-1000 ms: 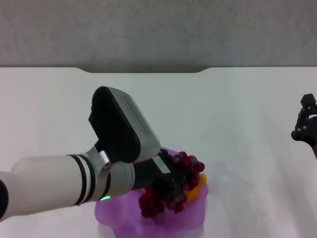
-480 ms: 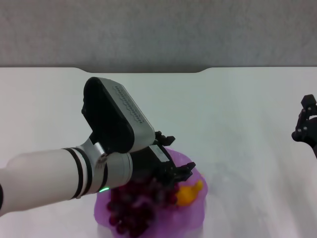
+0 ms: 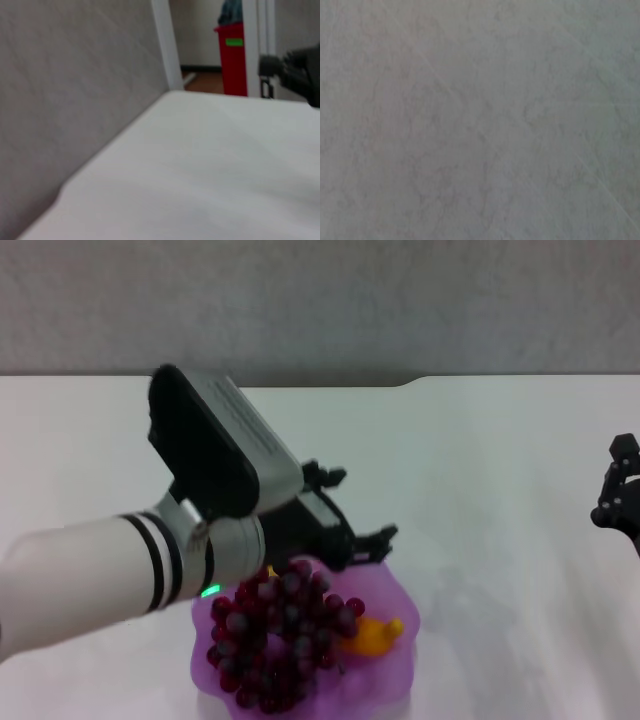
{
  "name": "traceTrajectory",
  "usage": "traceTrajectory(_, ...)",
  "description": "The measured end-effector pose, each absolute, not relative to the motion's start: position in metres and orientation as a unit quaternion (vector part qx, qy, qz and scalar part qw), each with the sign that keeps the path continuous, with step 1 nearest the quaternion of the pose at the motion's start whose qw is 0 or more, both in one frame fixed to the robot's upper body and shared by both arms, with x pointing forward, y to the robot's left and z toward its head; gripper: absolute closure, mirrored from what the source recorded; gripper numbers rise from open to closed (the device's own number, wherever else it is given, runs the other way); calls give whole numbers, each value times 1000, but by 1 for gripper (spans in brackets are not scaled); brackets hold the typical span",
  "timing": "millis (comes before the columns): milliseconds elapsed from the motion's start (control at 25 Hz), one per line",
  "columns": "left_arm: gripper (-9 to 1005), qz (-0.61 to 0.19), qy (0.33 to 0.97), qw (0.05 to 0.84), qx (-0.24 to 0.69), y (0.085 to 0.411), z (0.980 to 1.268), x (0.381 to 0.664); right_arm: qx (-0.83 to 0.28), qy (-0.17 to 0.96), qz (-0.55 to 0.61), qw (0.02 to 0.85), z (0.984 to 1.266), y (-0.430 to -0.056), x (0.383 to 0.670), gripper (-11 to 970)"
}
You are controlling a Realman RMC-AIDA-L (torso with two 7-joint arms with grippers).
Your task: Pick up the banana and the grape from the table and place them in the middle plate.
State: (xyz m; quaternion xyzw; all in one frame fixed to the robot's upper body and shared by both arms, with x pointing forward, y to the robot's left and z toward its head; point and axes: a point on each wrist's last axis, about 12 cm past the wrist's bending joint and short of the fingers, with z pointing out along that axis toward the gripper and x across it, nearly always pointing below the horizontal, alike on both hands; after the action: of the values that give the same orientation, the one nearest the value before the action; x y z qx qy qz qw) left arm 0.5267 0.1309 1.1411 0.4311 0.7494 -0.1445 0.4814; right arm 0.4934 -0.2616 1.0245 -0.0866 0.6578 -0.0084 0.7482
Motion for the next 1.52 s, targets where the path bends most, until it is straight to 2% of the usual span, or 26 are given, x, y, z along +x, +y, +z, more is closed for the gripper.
traceTrajectory(80,116,-141,742,499,425,131,1148,530,-86,658,-11,748,1024,-263,493,959)
traceTrajectory(440,145,-111,701,594,379,141,1178,536,-79,660,-8,747,1024,-266,494,959)
traceTrajectory(600,331,-100,702,612,350,153,1179,537,-78,661,-10,746,1023,-269,494,959)
traceTrajectory(880,613,-101,704,657,248,181,1185,542,-75,663,-1,745,1022,-276,497,959)
traceTrajectory(1240,834,-34,677,716,166,216,1190,557,-78,662,-2,745,1022,-277,498,959)
traceTrajectory(1520,967,61,672,730,110,256,1163,590,-86,657,-3,749,1025,-277,504,959)
